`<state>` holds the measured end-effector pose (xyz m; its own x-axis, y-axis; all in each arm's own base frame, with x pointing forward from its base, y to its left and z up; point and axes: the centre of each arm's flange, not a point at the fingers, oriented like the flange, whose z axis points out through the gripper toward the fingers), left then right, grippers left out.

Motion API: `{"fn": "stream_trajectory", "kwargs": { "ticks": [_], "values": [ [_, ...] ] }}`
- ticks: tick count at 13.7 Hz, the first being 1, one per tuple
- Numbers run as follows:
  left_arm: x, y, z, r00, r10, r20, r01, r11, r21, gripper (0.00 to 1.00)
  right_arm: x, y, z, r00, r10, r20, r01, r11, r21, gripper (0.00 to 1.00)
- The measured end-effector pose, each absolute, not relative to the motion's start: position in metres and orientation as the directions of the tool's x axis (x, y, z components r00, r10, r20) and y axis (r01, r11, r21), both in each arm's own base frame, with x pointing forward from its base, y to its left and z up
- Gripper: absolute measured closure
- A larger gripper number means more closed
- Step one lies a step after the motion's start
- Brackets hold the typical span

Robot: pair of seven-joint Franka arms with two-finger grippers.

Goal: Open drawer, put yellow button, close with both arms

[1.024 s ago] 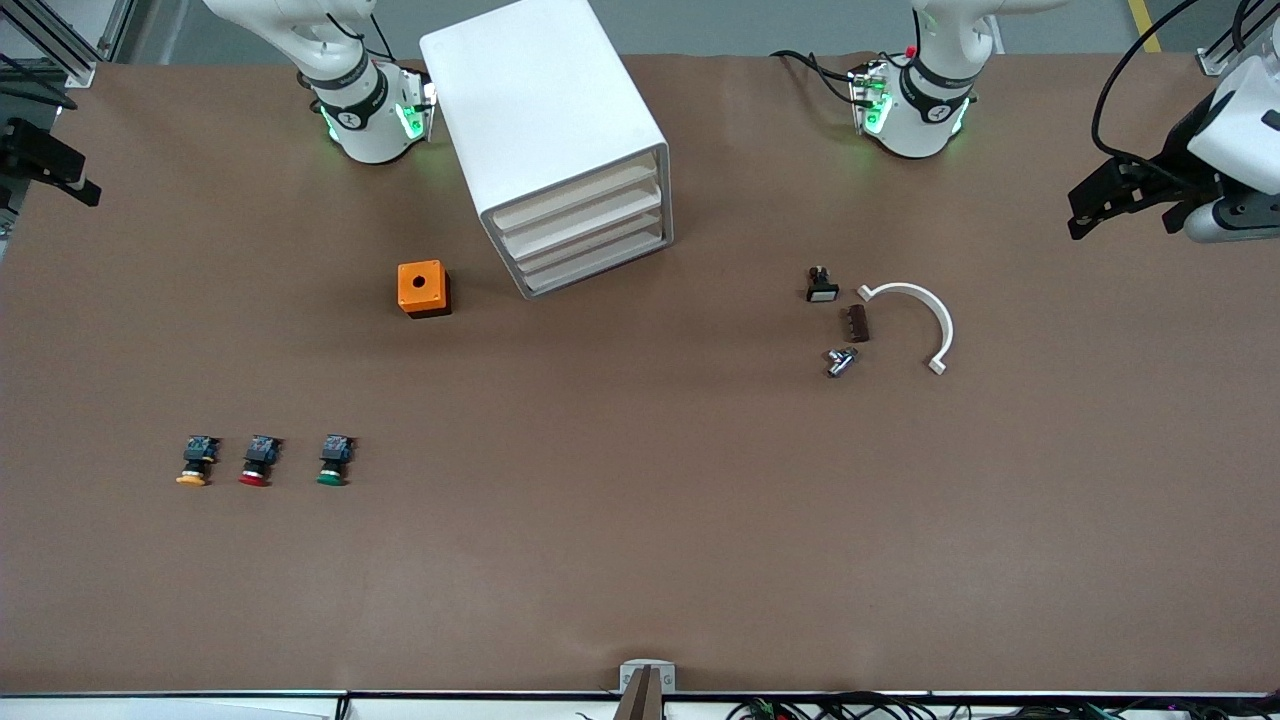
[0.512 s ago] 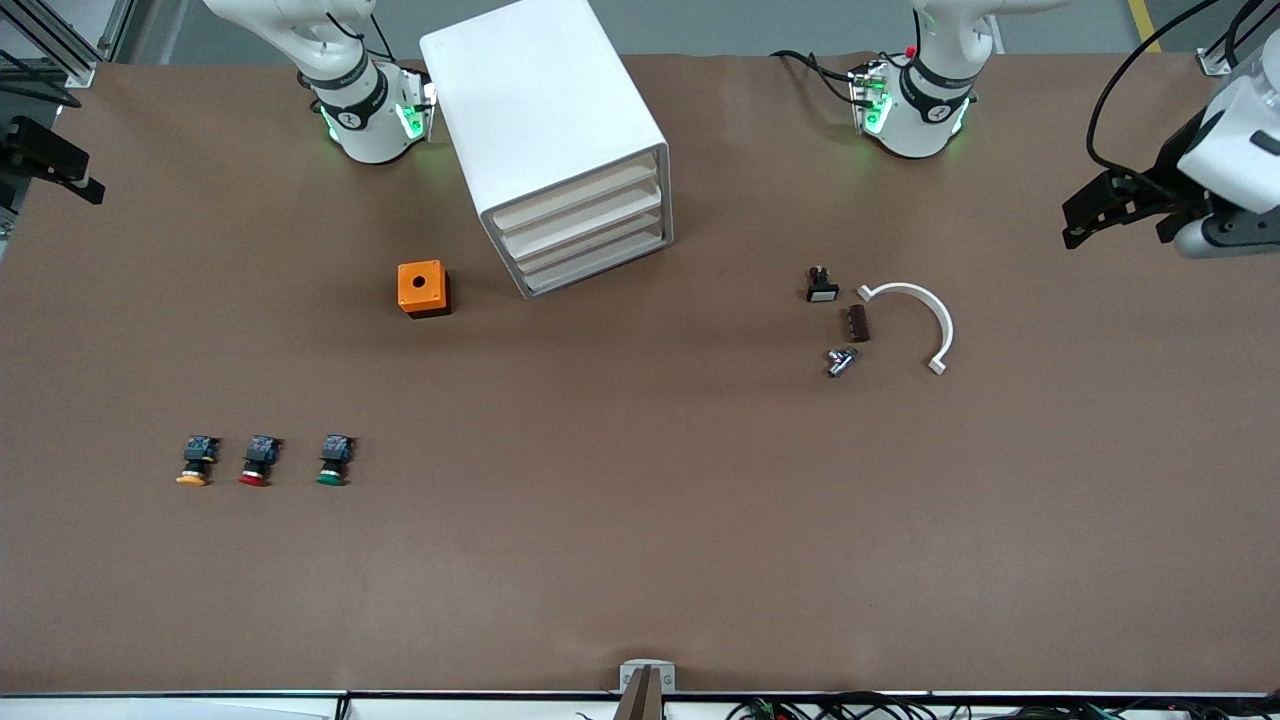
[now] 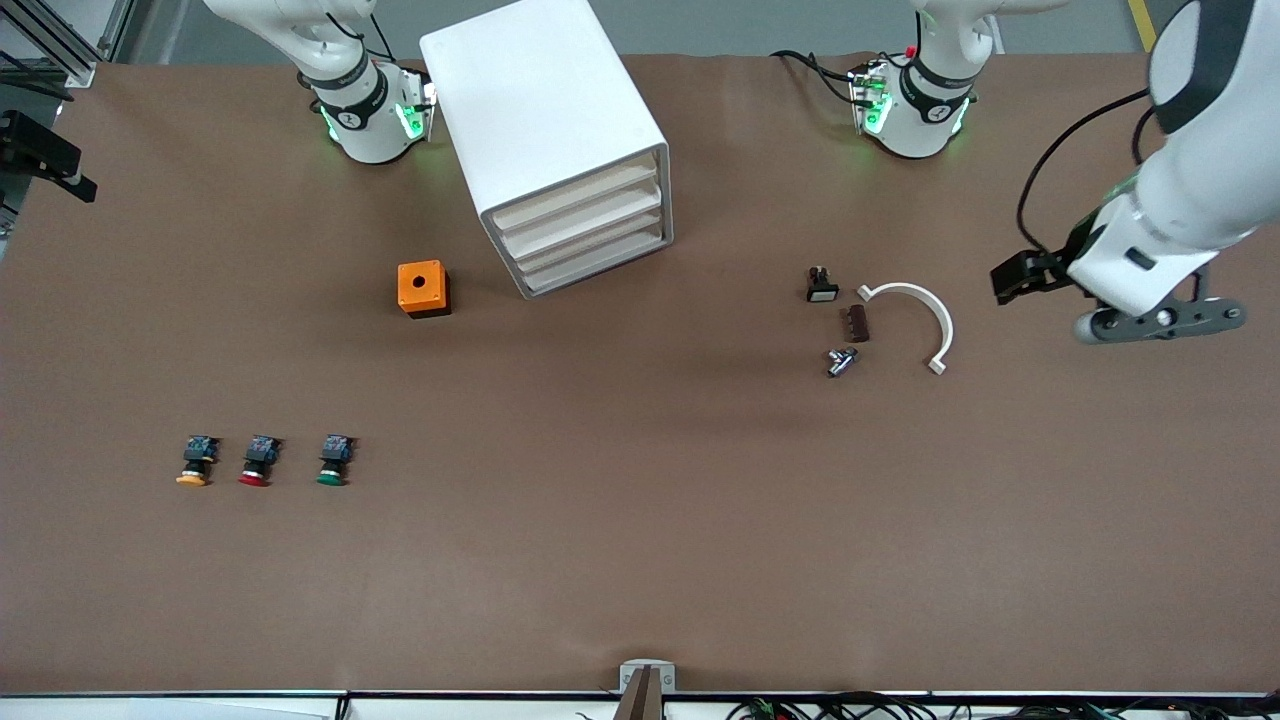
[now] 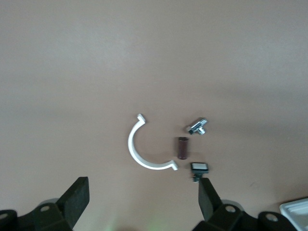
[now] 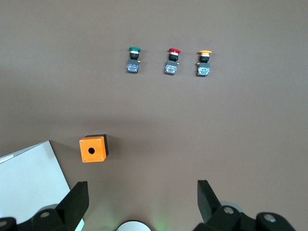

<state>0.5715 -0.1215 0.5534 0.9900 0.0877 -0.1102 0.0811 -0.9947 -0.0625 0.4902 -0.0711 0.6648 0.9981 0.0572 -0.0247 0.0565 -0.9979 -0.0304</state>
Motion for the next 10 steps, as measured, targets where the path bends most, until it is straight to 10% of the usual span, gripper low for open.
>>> {"fn": "stream_trajectory", "kwargs": {
  "ticks": [10],
  "values": [
    [0.577,-0.272,0.393,0.881,0.381,-0.282,0.351,-0.924,-0.151,0.0,0.592,-0.131,0.503,0.976,0.002,-0.22,0.008,-1.0,0.022,0.0]
  ]
}}
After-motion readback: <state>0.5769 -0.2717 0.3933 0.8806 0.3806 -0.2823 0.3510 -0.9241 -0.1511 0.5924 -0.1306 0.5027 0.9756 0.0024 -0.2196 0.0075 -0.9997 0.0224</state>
